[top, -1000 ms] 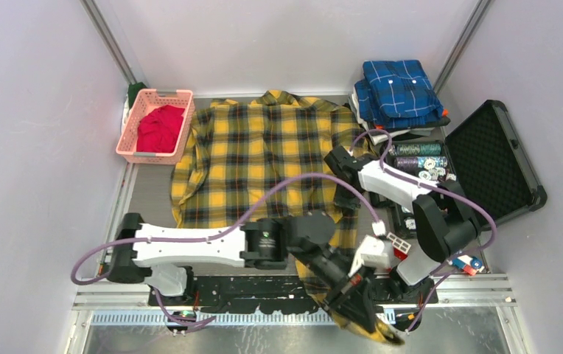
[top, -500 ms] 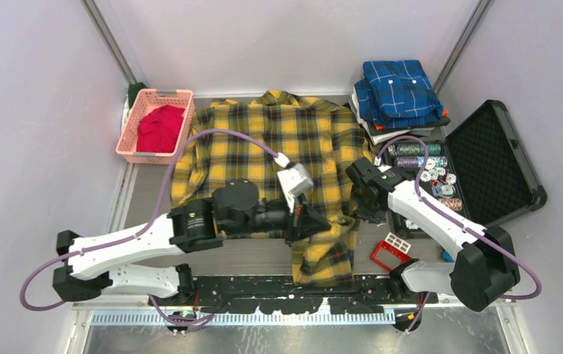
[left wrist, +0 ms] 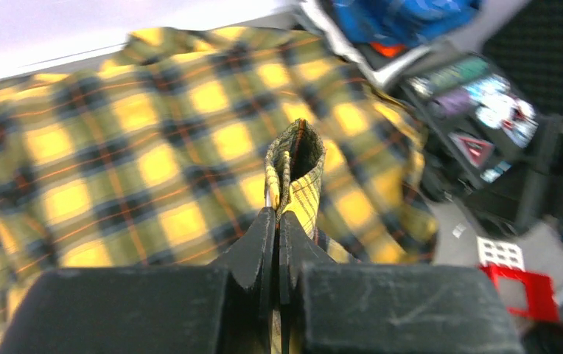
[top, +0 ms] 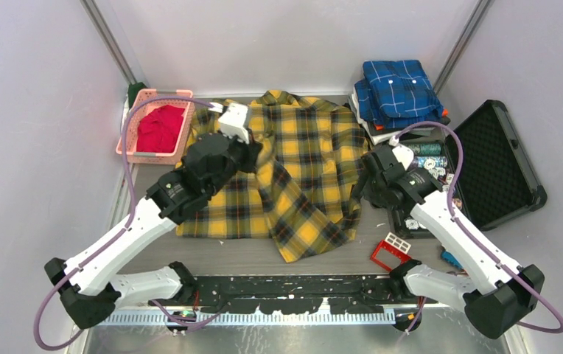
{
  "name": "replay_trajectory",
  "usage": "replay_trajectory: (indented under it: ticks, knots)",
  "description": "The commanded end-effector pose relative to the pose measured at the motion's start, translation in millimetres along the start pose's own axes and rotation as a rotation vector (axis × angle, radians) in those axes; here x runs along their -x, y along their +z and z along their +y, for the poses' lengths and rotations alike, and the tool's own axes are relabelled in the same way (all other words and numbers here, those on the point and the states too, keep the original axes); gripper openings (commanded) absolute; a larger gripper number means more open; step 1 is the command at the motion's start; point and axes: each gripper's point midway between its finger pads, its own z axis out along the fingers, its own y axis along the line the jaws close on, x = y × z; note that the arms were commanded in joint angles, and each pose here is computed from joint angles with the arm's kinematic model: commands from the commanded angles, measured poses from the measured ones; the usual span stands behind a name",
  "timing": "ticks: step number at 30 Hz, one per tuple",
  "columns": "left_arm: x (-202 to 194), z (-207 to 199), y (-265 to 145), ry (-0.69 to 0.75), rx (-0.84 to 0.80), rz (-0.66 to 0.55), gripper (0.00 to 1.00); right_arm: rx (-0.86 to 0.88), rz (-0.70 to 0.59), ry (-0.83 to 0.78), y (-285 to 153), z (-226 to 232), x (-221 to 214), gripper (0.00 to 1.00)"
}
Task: Fold and stack the mixed laundry pile
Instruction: Fold the shirt at the center of the board.
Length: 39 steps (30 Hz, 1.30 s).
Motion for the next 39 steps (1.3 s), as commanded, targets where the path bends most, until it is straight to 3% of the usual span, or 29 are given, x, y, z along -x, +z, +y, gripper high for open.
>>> replay_trajectory:
  ticks: [1, 6, 9, 11, 17, 25, 32, 39]
  knots:
    - [11, 52, -5, -0.052, 0.141, -0.047, 0.0, 0.069, -0.032, -0.009, 7, 34, 21, 0.63]
    - [1, 55, -6, -0.1, 0.1, -0.05, 0.0, 0.108, 0.053, -0.027, 46, 74, 12, 0.52]
    - [3, 42, -11, -0.105, 0.019, -0.064, 0.0, 0.076, 0.122, -0.057, 83, 88, -2, 0.33]
    - [8, 32, -16, -0.102, -0.039, -0.078, 0.0, -0.008, 0.156, -0.082, 103, 79, -11, 0.25]
    - [28, 14, -34, -0.076, -0.152, -0.151, 0.0, -0.163, 0.254, -0.099, 130, 35, -39, 0.17]
    - [46, 28, -35, -0.077, -0.065, -0.186, 0.0, -0.302, 0.19, -0.081, 89, -32, -42, 0.2]
    - [87, 38, -31, -0.049, -0.005, -0.268, 0.0, -0.318, 0.236, -0.024, 92, -54, -63, 0.23]
    - [107, 52, 29, -0.002, 0.02, -0.245, 0.0, -0.294, 0.173, 0.0, 85, -54, -52, 0.23]
